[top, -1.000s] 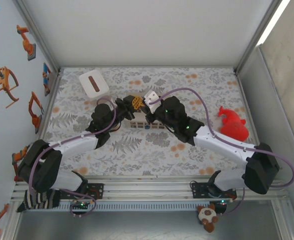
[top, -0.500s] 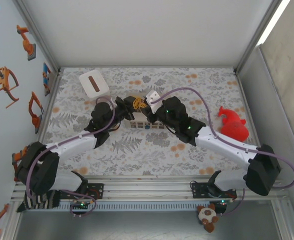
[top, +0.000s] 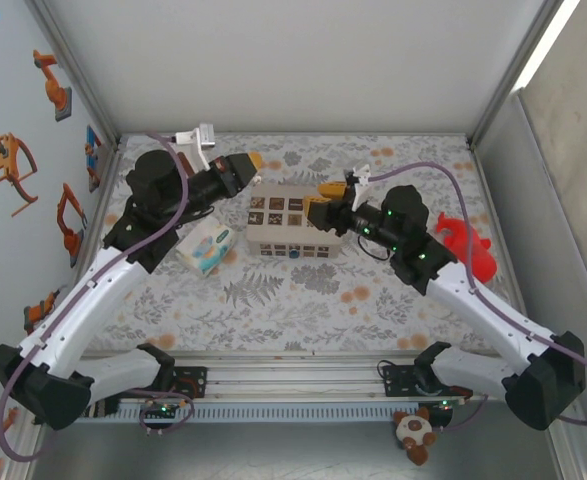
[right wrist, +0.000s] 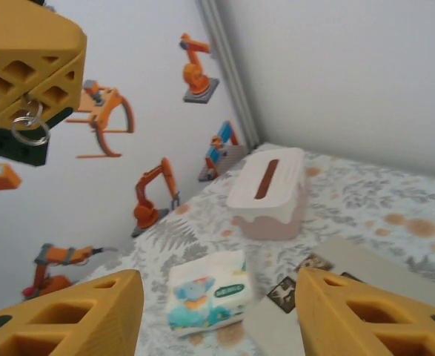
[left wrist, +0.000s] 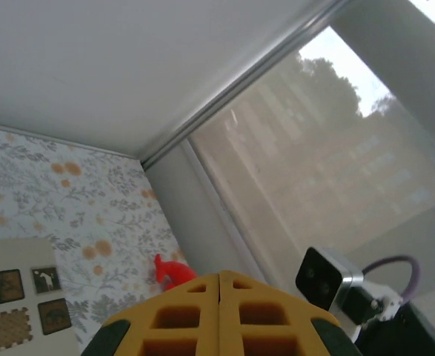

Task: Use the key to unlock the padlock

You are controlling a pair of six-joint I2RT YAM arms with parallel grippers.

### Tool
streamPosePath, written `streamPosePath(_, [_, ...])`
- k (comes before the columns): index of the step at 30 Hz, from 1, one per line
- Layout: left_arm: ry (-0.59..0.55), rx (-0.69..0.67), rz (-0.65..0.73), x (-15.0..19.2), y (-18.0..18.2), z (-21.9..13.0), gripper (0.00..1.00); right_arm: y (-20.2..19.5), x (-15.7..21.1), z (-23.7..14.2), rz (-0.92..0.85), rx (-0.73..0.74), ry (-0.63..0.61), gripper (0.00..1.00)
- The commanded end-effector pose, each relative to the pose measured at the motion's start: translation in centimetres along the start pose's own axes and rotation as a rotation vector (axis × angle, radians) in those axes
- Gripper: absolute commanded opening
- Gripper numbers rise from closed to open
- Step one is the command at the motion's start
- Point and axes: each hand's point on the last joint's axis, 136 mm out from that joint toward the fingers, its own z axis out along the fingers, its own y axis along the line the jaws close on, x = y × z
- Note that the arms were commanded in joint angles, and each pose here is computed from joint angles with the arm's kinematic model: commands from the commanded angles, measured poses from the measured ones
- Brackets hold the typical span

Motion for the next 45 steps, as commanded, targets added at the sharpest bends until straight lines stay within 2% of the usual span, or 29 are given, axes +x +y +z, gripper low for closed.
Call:
streamPosePath(1, [0.169, 0.022, 0.294, 3.1, 0.7, 0.3, 0.0, 4.5, -2.3, -0.4, 0.091, -0.25, -0.054, 0.61])
streamPosePath(6, [0.151, 0.098, 0.398, 2.2, -1.2, 0.1, 0.0, 6.3, -4.7, -0.5, 0.116, -0.377, -0.144, 0.72])
streamPosePath(11, [0.108, 0.141, 0.384, 1.2, -2.2, 0.5, 0.0, 5.9, -4.4, 1.3, 0.202, -0.411, -0.116, 0.72])
streamPosePath(16, [0.092, 0.143, 0.379, 0.9, -2.3, 0.6, 0.0, 5.9, -3.9, 2.0, 0.251, -0.456, -0.145, 0.72])
streamPosePath(45, [0.102, 0.145, 0.346, 1.2, -2.0, 0.8, 0.0, 7.7, -3.0, 5.5, 0.304, -0.544, -0.095, 0.48])
